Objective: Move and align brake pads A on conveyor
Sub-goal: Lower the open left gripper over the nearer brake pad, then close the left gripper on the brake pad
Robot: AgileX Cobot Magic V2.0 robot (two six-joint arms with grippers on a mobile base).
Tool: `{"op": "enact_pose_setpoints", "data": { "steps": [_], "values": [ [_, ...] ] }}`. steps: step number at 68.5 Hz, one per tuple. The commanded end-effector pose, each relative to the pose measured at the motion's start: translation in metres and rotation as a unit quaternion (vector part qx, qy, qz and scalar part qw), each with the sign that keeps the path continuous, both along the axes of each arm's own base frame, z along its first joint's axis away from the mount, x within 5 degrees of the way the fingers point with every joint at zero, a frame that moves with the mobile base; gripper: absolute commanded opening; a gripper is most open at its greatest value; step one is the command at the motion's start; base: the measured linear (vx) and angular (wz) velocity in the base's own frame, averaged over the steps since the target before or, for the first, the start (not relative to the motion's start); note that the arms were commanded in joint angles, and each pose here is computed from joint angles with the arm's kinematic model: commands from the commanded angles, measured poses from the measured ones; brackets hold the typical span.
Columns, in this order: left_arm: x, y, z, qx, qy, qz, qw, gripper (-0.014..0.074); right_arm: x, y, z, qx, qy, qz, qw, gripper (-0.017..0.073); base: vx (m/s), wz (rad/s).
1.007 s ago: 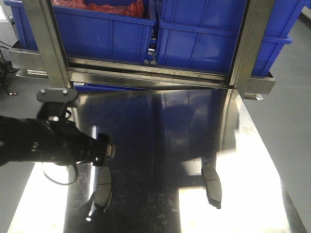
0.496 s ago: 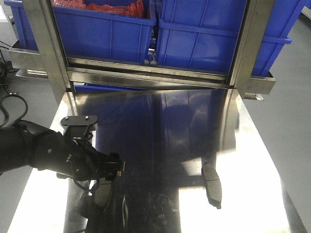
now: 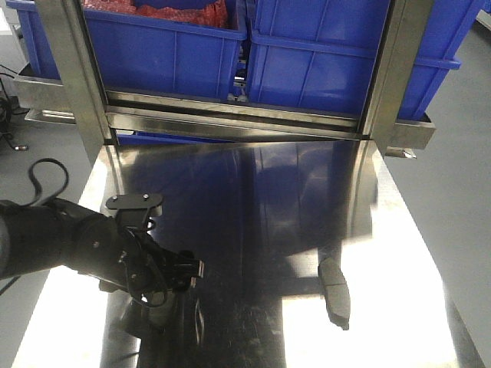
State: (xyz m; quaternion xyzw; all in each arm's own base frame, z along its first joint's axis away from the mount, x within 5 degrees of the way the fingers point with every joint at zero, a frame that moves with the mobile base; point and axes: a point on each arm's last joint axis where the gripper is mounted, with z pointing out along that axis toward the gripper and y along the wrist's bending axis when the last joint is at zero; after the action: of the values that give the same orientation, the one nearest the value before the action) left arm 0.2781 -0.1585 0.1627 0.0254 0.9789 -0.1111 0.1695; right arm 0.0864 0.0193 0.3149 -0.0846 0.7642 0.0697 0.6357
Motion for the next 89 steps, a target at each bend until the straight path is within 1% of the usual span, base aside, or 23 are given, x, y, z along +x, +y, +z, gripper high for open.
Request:
{"op": "enact_pose_setpoints", "data": {
  "steps": [1, 12, 22, 28, 37, 45, 54, 61, 75, 89],
  "values": [
    [0.004, -0.0091, 0.0133, -0.026, -0.031, 0.005, 0.999, 0.0606, 0.0017, -0.0013, 0.015, 0.005, -0.046, -0.008, 0.999, -0.001, 0.0, 0.0],
    [0.0034, -0.0104, 0.009, -0.021, -0.022, 0.006, 1.0, 0.0597, 0.0017, -0.0013, 0.015, 0.005, -0.046, -0.008, 0.999, -0.001, 0.0, 0.0],
    [0.0021, -0.0097, 0.0083, -0.017, -0.014, 0.006, 1.0, 0.0546, 0.0017, -0.0013, 0.015, 0.005, -0.046, -0.008, 0.999, -0.001, 0.0, 0.0],
    [0.0011, -0.0093, 0.0079, -0.015, -0.008, 0.009, 1.0, 0.0487, 0.0017, -0.0013, 0.015, 0.005, -0.046, -0.008, 0.999, -0.001, 0.0, 0.0],
    [-0.0002, -0.0083, 0.0071, -0.009, 0.0, 0.009, 1.0, 0.0362, 0.0017, -0.0013, 0.015, 0.005, -0.046, -0.008, 0.999, -0.001, 0.0, 0.0],
    [-0.0003, -0.0077, 0.0069, -0.006, 0.001, 0.009, 1.0, 0.0268, 0.0017, -0.0013, 0.015, 0.005, -0.046, -0.008, 0.999, -0.001, 0.0, 0.0],
    [-0.0006, -0.0076, 0.0068, -0.005, 0.002, 0.009, 1.0, 0.0176, 0.0017, -0.0013, 0.015, 0.005, -0.046, -0.008, 0.999, -0.001, 0.0, 0.0],
    [-0.0007, -0.0076, 0.0068, -0.005, 0.003, 0.009, 1.0, 0.0125, 0.0017, -0.0013, 0.015, 0.005, -0.046, -0.008, 0.999, -0.001, 0.0, 0.0],
    [0.0001, -0.0079, 0.009, -0.01, -0.005, 0.009, 1.0, 0.006, 0.0017, -0.0013, 0.015, 0.005, -0.046, -0.008, 0.999, -0.001, 0.0, 0.0],
    [0.0009, -0.0083, 0.0098, -0.012, -0.011, 0.009, 1.0, 0.005, 0.0017, -0.0013, 0.015, 0.005, -0.046, -0.008, 0.999, -0.001, 0.0, 0.0]
  ]
}}
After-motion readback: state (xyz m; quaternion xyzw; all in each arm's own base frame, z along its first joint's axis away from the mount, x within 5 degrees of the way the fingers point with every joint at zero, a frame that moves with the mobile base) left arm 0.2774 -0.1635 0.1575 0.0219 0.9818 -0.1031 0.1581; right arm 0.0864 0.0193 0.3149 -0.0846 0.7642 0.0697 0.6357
